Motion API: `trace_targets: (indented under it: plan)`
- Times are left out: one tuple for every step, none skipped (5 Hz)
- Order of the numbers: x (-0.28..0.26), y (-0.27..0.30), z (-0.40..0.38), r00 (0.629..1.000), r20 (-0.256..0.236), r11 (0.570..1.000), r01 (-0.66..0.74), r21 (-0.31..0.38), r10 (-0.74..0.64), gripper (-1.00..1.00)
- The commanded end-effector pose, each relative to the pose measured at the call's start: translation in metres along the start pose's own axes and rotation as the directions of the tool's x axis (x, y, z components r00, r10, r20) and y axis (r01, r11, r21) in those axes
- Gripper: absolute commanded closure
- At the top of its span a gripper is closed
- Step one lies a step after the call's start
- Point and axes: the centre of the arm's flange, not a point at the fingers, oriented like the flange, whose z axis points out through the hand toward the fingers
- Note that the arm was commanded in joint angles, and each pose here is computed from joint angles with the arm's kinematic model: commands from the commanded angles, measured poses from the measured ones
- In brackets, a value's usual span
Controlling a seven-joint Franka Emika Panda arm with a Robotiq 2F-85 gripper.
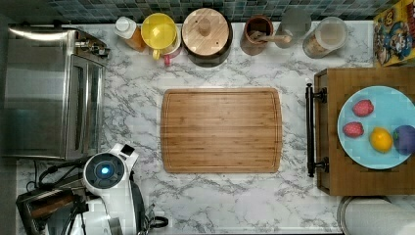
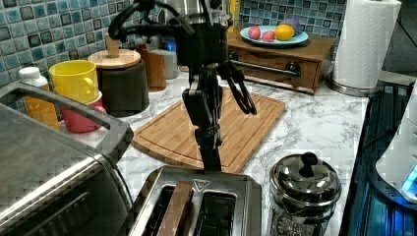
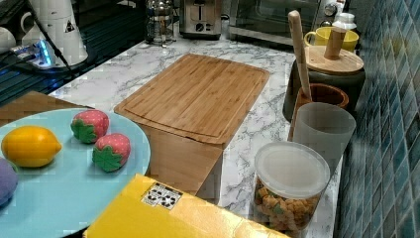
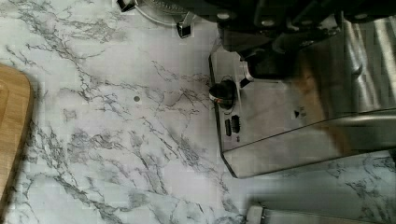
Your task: Turn on the toaster.
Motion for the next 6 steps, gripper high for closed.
trace_targets:
  plan:
    - [0.002,-0.024,0.022,0.998,0.046,0.999,0.050,-0.010,-0.049,1.00]
    - [-0.006,-0.022,0.065,0.991,0.129,0.997,0.052,-0.064,-0.043,1.00]
    - [-0.012,-0.009,0.109,0.977,0.211,0.992,0.023,-0.125,0.004,1.00]
    - [-0.027,0.007,0.143,0.972,0.219,0.978,-0.040,-0.203,0.086,1.00]
    - [-0.032,0.012,0.133,0.976,0.185,0.976,-0.077,-0.205,0.116,1.00]
    - [-0.045,0.004,0.121,0.985,0.162,0.978,-0.034,-0.205,0.068,1.00]
